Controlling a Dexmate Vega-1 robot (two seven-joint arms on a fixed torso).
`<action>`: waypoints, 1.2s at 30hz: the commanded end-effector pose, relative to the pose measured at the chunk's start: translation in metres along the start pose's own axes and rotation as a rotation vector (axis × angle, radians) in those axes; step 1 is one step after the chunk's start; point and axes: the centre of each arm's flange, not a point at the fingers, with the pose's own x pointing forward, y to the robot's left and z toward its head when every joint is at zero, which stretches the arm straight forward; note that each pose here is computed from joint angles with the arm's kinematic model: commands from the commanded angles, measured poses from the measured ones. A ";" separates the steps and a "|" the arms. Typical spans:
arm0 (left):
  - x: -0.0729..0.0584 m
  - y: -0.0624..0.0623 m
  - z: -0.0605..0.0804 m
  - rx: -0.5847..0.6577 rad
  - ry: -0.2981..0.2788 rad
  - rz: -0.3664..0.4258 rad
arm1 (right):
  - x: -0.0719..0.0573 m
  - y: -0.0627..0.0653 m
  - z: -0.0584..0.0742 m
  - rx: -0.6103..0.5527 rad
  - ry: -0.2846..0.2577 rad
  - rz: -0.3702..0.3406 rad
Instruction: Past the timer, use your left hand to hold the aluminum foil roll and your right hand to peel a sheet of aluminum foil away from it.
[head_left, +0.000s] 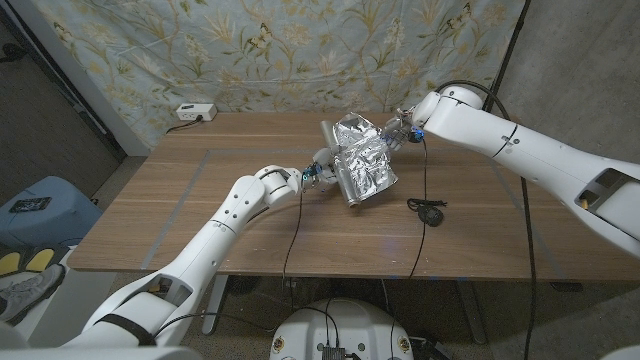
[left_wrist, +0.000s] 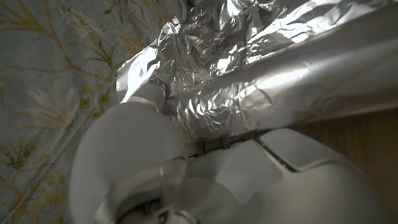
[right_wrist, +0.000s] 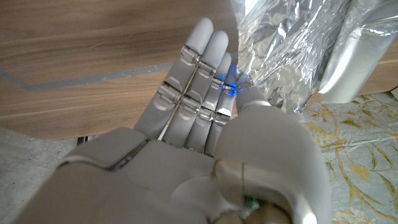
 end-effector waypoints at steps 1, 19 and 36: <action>0.003 -0.002 -0.003 -0.026 0.018 -0.071 | 0.001 0.000 -0.007 0.013 0.009 0.005; 0.010 0.000 -0.003 -0.051 0.033 -0.125 | 0.003 -0.007 -0.014 0.027 0.034 -0.011; 0.018 0.001 0.000 -0.067 0.058 -0.173 | -0.003 -0.025 -0.024 0.046 0.056 -0.041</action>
